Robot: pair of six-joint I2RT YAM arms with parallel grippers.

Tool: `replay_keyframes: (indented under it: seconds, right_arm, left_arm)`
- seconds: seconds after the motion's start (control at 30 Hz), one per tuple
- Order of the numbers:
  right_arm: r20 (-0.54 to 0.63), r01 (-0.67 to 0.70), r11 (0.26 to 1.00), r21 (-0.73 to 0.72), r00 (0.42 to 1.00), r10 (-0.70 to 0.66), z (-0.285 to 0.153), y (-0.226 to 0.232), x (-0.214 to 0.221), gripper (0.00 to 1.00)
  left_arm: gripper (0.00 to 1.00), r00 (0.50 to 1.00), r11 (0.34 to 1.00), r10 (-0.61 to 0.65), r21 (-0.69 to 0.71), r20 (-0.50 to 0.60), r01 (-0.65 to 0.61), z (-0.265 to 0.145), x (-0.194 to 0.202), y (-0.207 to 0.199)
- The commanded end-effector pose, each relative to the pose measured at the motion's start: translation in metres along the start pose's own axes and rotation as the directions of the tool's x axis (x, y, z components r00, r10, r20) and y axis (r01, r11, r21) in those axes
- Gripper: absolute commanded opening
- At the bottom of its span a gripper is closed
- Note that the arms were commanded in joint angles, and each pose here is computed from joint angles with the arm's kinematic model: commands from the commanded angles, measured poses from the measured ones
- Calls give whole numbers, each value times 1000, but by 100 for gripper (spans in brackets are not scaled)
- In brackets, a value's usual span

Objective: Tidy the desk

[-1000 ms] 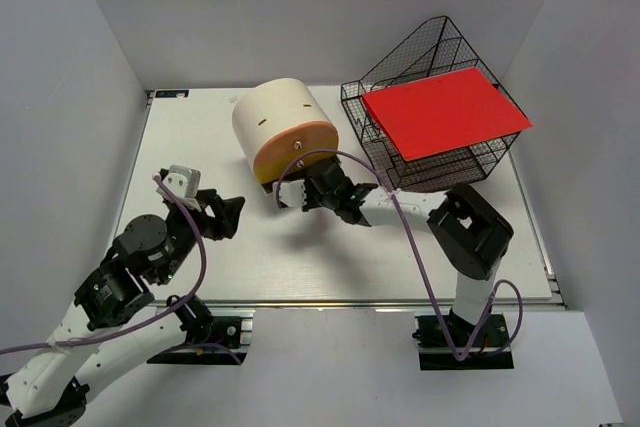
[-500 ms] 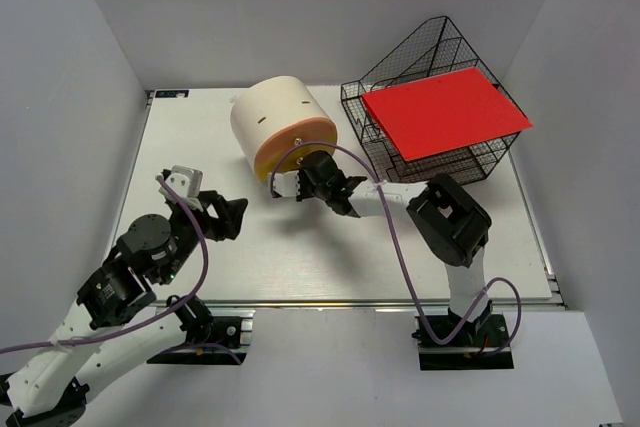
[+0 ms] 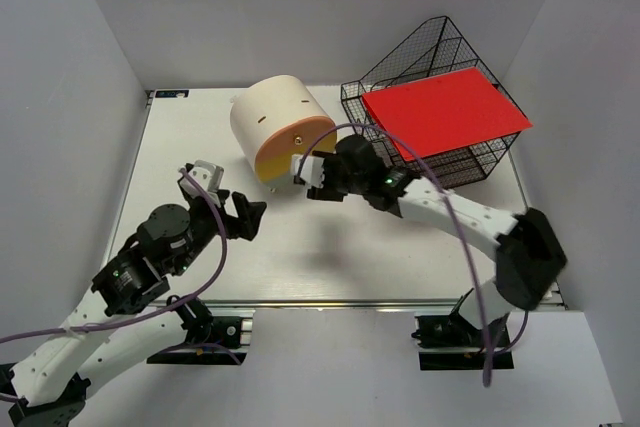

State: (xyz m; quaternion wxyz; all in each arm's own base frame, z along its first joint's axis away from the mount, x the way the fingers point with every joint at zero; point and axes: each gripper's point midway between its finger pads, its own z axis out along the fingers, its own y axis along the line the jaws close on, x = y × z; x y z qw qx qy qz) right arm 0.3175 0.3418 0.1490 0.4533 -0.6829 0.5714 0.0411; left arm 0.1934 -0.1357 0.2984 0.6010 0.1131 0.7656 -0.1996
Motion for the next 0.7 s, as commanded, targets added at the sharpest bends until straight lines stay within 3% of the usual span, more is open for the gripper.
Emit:
replay_keyframes:
  seconds: [0.0,0.07,0.1,0.27,0.4,0.67]
  right_arm:
    - [104,-197,975,-99,973,207,-54,8,-39,63]
    - [107,-303,951,-55,945,308,-78,-1,-43,75]
    - [118,-325,945,-36,938,326,-87,-6,-47,89]
    - [169,-442,893,88,890,424,-145,-26,-52,89]
    - [264,-474,857,200,869,419,-188,-41,-54,89]
    - [268,-443,790,423,895,358,-232,-53,-16,89]
  left_arm:
    - [98,999,997,-28,65,-30,30,9,9,-16]
    - [98,997,992,-61,111,-42,66,12,9,-28]
    - [98,996,988,-77,132,-37,82,13,6,-33]
    - [98,992,974,-120,187,-37,125,18,2,-48]
    - [98,991,968,-120,216,-55,129,26,4,-57]
    - [98,990,967,-95,228,-102,116,39,12,-67]
